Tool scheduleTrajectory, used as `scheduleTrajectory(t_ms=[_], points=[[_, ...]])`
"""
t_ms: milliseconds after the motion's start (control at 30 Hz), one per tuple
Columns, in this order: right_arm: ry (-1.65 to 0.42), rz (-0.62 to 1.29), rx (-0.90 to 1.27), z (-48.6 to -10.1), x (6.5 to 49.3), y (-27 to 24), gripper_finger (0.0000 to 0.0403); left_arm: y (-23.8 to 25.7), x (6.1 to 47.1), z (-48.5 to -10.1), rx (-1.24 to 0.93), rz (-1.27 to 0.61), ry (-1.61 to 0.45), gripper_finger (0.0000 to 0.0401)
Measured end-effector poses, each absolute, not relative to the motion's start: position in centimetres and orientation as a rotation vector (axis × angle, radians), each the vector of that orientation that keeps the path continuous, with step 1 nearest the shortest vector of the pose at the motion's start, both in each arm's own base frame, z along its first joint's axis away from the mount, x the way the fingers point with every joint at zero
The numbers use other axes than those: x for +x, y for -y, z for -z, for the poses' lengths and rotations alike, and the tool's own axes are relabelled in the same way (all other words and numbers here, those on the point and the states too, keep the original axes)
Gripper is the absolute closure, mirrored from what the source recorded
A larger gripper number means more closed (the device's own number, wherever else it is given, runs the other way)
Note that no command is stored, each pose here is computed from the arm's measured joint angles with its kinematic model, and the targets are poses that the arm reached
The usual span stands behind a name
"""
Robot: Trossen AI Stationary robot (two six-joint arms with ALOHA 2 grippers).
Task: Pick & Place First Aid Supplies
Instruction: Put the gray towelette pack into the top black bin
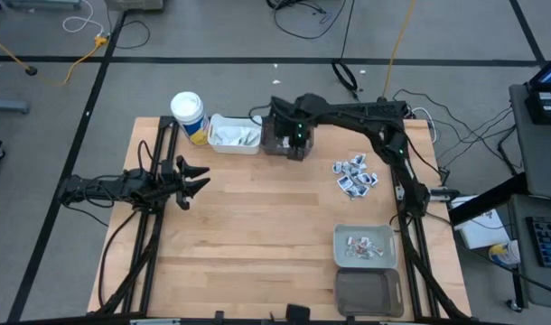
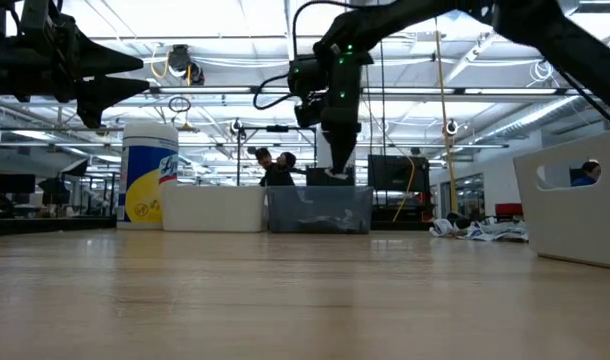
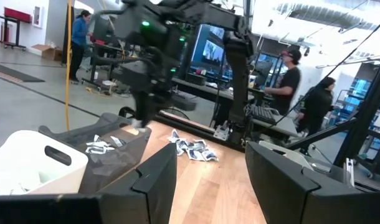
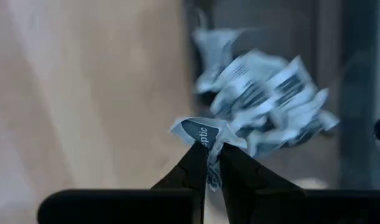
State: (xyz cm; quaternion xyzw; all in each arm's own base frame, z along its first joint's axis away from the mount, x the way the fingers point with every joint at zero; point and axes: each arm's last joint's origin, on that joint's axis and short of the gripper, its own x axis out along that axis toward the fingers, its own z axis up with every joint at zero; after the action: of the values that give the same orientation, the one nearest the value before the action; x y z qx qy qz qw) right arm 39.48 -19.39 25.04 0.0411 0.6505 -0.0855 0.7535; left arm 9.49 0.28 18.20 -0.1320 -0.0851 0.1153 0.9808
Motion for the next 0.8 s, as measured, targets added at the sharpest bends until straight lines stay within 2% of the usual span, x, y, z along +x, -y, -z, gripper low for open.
scheduleTrajectory(t_ms=[200,500,633,800], points=[[-1.409,0.223,0.026,-23.8,39.8,22.4,0.0384,-0.3,9.5,-18.2,-0.266,-0.232,0.171,0.0205],[-1.446,0.210,-0.017,-21.4,40.2,23.5,0.0376,-0.3,9.5,-18.2,-0.266,-0.232,0.171,0.0205],[-1.453,0.192,-0.042,-21.3,40.3,23.6,0.0355,-0.3,9.5,-18.2,-0.266,-0.232,0.171,0.0205],[-1.421,0.236,-0.086,-21.4,40.6,23.9,0.0301,-0.3,9.5,-18.2,-0.266,-0.232,0.171,0.0205]])
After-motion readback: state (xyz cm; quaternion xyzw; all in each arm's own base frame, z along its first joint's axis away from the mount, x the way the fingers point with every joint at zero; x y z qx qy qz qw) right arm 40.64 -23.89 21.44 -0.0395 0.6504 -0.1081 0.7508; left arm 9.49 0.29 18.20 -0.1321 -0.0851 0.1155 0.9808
